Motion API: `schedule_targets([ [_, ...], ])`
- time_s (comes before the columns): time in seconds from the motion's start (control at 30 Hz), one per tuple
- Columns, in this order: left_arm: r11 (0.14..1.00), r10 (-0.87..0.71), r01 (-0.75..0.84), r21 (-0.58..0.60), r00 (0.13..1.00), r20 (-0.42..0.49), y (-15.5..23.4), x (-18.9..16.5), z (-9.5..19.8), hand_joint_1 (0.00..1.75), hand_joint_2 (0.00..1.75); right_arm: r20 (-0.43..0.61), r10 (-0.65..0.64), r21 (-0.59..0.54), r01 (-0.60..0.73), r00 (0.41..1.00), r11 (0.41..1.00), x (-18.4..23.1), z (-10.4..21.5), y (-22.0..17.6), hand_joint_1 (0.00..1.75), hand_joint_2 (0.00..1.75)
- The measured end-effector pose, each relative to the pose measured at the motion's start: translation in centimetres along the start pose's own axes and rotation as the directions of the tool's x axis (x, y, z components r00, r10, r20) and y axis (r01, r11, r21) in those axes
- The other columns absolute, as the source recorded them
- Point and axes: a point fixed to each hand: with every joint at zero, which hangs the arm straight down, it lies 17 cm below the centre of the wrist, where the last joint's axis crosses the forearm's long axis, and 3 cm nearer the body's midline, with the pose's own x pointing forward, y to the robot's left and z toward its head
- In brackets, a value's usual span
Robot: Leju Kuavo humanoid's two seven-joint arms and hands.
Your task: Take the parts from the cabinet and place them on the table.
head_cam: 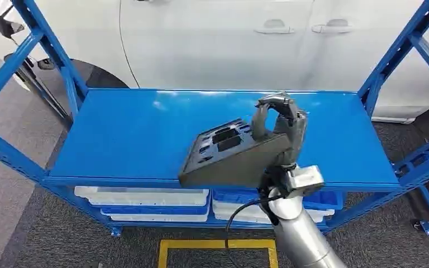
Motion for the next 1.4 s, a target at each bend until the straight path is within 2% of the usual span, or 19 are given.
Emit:
schedule_targets([
  [0.27,1.000,0.001,-0.001,0.003,1.000,0.004,0.1,0.1,0.0,0.00,1.75,0.033,-0.055,-0.025,0.056,0.998,0.998,2.0,-0.3,-1.3,1.75,1.75],
  [0.47,1.000,-0.002,0.002,0.010,1.000,0.009,0.3,0.2,-0.1,0.00,1.75,0.087,-0.262,-0.024,0.265,0.961,0.964,5.8,-1.1,-2.6,1.75,1.75],
  [0.7,1.000,-0.017,0.017,0.003,1.000,0.026,0.2,0.4,0.0,0.00,1.75,0.134,-0.451,0.052,0.448,0.882,0.892,10.0,-0.8,-3.0,1.75,1.75],
  [0.83,1.000,-0.013,0.014,-0.014,0.999,0.044,-0.4,0.8,0.0,0.00,1.75,0.174,-0.494,0.104,0.483,0.852,0.869,12.2,-1.0,-3.0,1.75,1.75],
  [1.1,0.999,-0.018,0.021,-0.038,0.997,0.072,-1.1,1.9,-0.2,0.00,1.75,0.243,-0.547,0.179,0.517,0.801,0.837,15.2,-4.0,-3.3,1.75,1.75],
  [1.4,0.999,-0.019,0.020,-0.030,0.998,0.056,-1.1,1.4,-0.2,0.00,1.75,0.230,-0.557,0.206,0.519,0.798,0.829,15.1,-4.5,-2.2,1.75,1.75],
])
